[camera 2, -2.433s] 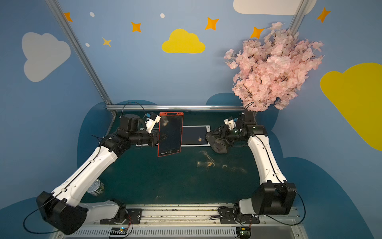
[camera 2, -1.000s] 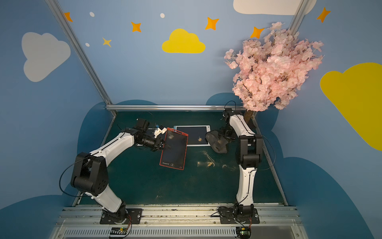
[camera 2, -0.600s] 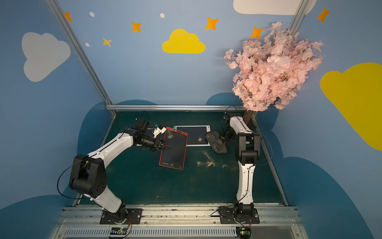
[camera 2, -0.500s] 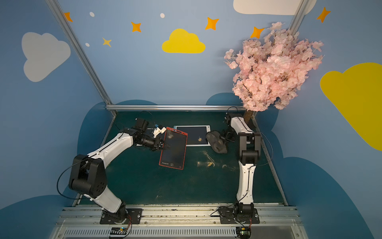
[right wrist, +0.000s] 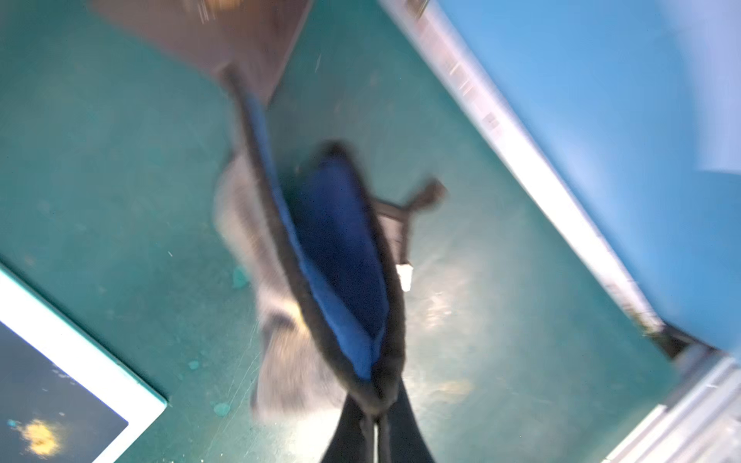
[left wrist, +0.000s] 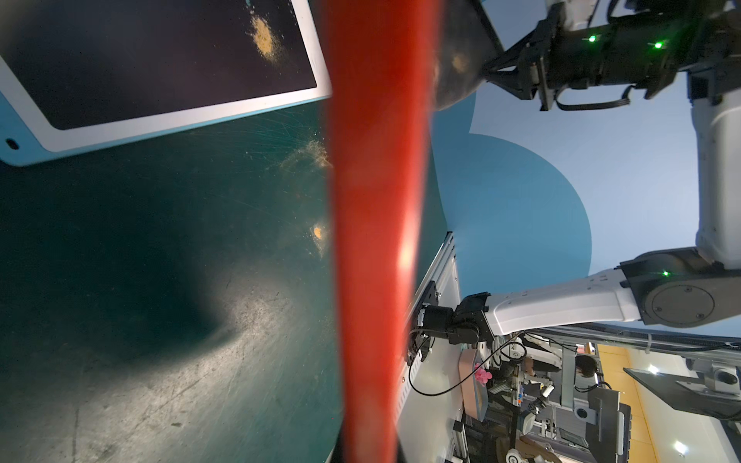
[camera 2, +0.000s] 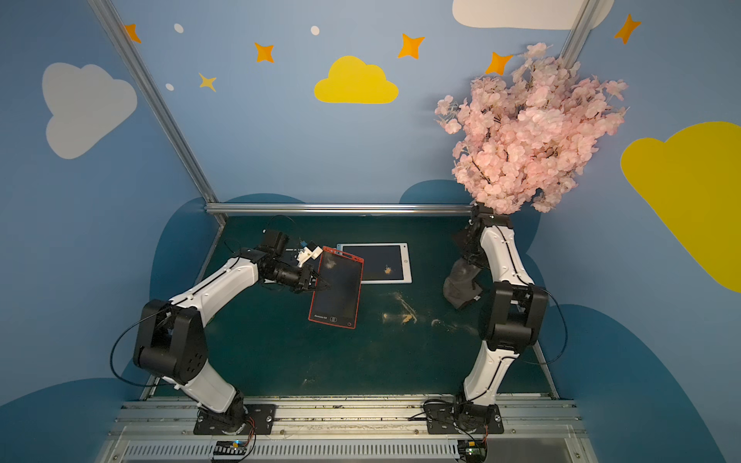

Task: Wipe the drawing tablet
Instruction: Pick up the cleaning item at the center of the board.

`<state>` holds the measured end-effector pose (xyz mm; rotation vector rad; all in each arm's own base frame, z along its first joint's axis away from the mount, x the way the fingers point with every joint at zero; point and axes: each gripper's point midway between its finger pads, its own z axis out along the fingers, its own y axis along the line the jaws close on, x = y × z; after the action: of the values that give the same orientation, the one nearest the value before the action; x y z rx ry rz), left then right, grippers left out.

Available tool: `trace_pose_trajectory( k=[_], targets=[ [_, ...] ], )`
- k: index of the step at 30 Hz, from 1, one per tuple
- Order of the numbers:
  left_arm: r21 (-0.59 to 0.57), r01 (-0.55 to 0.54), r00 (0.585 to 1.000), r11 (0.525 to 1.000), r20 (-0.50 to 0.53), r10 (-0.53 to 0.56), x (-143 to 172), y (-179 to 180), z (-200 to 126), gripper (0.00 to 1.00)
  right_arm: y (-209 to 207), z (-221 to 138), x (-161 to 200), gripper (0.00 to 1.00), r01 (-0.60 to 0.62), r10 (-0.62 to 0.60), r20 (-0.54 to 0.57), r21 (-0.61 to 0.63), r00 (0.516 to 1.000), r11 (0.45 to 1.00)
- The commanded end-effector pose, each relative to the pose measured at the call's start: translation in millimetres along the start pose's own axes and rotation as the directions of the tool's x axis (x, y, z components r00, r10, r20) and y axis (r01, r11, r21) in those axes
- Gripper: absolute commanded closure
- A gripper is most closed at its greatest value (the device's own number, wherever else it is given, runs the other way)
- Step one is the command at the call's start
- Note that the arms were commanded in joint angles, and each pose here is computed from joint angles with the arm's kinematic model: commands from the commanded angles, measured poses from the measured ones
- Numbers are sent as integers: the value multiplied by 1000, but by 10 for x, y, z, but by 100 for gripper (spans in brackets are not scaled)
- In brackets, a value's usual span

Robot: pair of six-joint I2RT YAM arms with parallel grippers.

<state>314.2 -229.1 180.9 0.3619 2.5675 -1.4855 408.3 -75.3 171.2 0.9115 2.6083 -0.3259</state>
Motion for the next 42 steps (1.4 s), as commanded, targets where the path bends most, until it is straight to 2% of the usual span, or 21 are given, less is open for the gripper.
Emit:
trace_pose_trajectory(
  k=[1,4,10,12,13,14,15,16,18,22,26,32,38,42],
  targets=[
    [29,-34,999,999,0,34,42,-112,-36,97,-79,33,-12,100,4,-6,21,79,1000,997],
    [29,-36,999,999,-1,36,47,-114,-32,97,135,15,-11,100,52,-54,31,35,998,998],
    [24,-41,999,999,1,41,58,-124,-41,97,1028,119,10,100,176,-181,-3,-214,983,961],
    [21,-43,999,999,1,43,62,-125,-39,97,1324,167,24,61,223,-242,-31,-295,970,929],
    [20,-44,999,999,0,44,67,-123,-38,97,1367,164,37,42,232,-258,-50,-296,965,927],
    [18,-45,999,999,-1,45,71,-121,-37,97,1378,160,40,27,249,-273,-54,-273,960,929],
    [17,-43,999,999,-4,43,80,-120,-32,97,1362,143,38,17,265,-284,-43,-244,958,933],
    [17,-44,999,999,-5,44,84,-122,-29,97,1342,110,33,15,276,-289,-25,-229,957,933],
    [15,-46,999,999,-5,46,87,-126,-28,97,1254,53,58,14,283,-289,2,-208,957,936],
    [23,-47,999,999,-5,47,75,-146,-31,97,882,48,139,17,209,-213,-21,-121,977,970],
    [28,-48,999,998,-7,49,82,-163,-23,97,492,169,262,17,55,-68,-142,-89,988,994],
    [30,-67,998,997,3,67,91,-233,-52,97,300,433,298,14,-127,87,-323,-107,942,986],
    [23,-78,997,997,11,78,103,-257,-79,97,301,853,341,13,-181,138,-462,-49,876,982],
    [15,-81,997,997,10,81,114,-251,-79,97,358,1027,458,13,-202,152,-497,-48,854,978]
  ],
)
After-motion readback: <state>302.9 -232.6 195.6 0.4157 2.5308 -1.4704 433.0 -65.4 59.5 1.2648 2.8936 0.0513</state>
